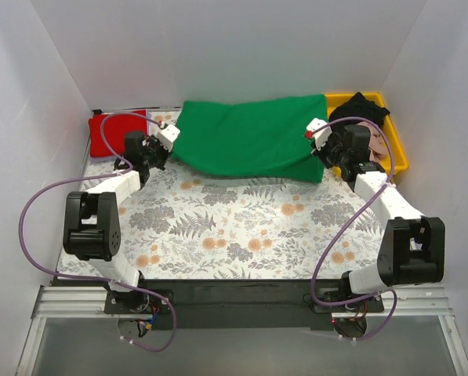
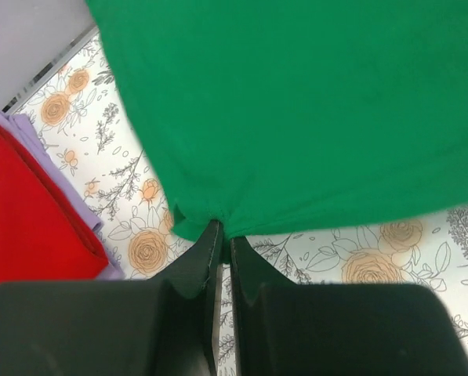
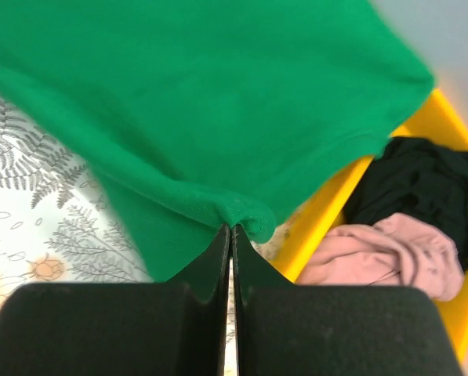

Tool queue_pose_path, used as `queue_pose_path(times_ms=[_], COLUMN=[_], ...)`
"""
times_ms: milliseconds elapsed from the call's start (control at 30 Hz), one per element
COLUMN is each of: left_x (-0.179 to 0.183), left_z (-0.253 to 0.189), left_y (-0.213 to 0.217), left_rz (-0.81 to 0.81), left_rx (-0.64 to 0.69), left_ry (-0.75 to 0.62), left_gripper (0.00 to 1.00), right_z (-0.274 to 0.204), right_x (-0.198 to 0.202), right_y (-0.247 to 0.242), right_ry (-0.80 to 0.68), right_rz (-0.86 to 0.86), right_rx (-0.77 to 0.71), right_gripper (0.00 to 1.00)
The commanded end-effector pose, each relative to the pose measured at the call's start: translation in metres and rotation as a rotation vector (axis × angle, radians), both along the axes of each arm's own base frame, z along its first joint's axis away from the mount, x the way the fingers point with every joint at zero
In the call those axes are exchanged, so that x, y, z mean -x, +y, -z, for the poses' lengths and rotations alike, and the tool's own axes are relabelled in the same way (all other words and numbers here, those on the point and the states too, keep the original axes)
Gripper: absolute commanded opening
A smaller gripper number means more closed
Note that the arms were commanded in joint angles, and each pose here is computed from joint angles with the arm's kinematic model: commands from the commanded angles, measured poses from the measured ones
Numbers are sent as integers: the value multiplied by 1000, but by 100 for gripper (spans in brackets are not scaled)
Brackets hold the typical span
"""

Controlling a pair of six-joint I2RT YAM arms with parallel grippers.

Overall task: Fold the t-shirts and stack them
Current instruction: Flatten the tshirt out

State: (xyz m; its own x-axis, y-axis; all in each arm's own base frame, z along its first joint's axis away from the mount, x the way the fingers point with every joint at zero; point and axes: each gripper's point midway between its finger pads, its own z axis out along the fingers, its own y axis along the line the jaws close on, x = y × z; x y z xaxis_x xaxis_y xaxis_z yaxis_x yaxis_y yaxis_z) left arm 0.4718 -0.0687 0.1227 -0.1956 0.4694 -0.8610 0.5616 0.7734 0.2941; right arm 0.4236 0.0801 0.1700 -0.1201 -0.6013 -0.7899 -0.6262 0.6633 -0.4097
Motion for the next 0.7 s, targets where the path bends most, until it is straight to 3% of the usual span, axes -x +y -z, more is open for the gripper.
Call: queue_pose_path(times_ms=[0, 233, 400, 567, 600, 633, 667], left_x=[0, 56, 147, 239, 248, 265, 280], left_z=[-20, -27, 6, 16, 19, 27, 37], left_y=[2, 8, 4, -4, -2, 0, 4], left_rz=[44, 204, 438, 662, 713, 736, 764], left_rx=[-45, -171, -300, -382, -436, -470, -493], left_ry=[-33, 57, 182, 166, 133, 124, 152], left_gripper=[0, 0, 0, 0, 3, 16, 22], right_z=[-48, -42, -19, 20, 27, 43, 41], right_x=[-6, 46, 116, 205, 218, 235, 245], right_y=[0, -1, -5, -5, -1, -3, -7], right_ry=[-112, 52, 160, 248, 228, 249, 201], right_rz=[-58, -195, -336, -534, -608, -650, -664], right_rx=[56, 172, 286, 429, 481, 516, 562], right_gripper=[1, 1, 1, 1, 7, 19, 35])
